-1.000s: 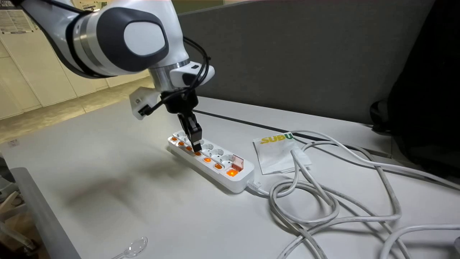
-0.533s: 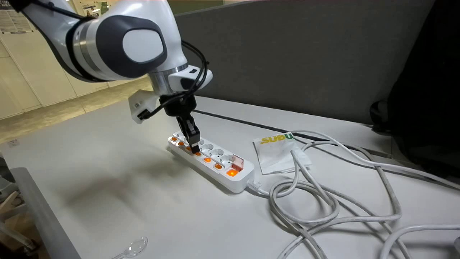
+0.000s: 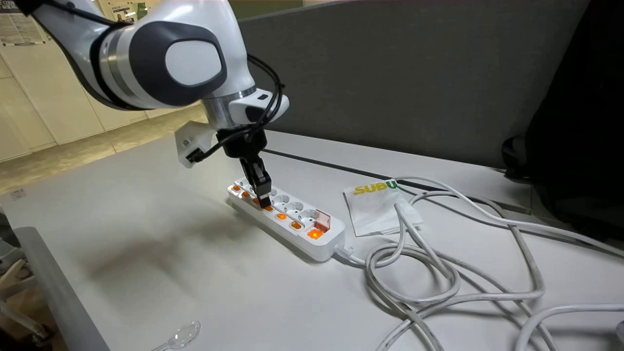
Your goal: Turn on the fourth switch on the extension cord
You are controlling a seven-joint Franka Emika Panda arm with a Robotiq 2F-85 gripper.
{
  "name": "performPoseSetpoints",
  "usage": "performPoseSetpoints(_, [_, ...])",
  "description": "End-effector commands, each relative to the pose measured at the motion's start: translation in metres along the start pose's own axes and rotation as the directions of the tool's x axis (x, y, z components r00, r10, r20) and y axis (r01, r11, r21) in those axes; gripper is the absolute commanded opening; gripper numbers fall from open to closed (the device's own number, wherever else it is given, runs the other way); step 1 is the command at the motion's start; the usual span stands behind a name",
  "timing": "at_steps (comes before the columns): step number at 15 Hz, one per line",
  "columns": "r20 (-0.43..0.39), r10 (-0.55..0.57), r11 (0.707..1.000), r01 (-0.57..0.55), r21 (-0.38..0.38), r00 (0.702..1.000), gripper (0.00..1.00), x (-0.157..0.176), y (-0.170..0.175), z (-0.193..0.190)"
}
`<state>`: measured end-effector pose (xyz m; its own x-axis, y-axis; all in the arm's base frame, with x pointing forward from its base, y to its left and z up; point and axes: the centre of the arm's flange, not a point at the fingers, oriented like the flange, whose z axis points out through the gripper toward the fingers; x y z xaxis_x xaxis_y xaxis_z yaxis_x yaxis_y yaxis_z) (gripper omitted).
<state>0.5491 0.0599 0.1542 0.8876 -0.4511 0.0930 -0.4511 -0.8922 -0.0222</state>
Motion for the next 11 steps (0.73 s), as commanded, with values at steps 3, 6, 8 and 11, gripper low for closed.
performPoseSetpoints(3, [0.021, 0.012, 1.0, -0.012, -0.023, 1.0, 0.0, -0.007, -0.001, 0.022])
performPoseSetpoints(6, [0.044, 0.009, 0.999, -0.007, -0.045, 0.999, 0.0, -0.01, -0.003, 0.034])
performPoseSetpoints(8, [0.067, 0.014, 0.999, -0.011, -0.049, 0.998, 0.0, -0.013, -0.004, 0.039])
performPoseSetpoints(11, [0.099, 0.033, 0.999, -0.03, -0.033, 0.995, 0.0, -0.013, -0.005, 0.035])
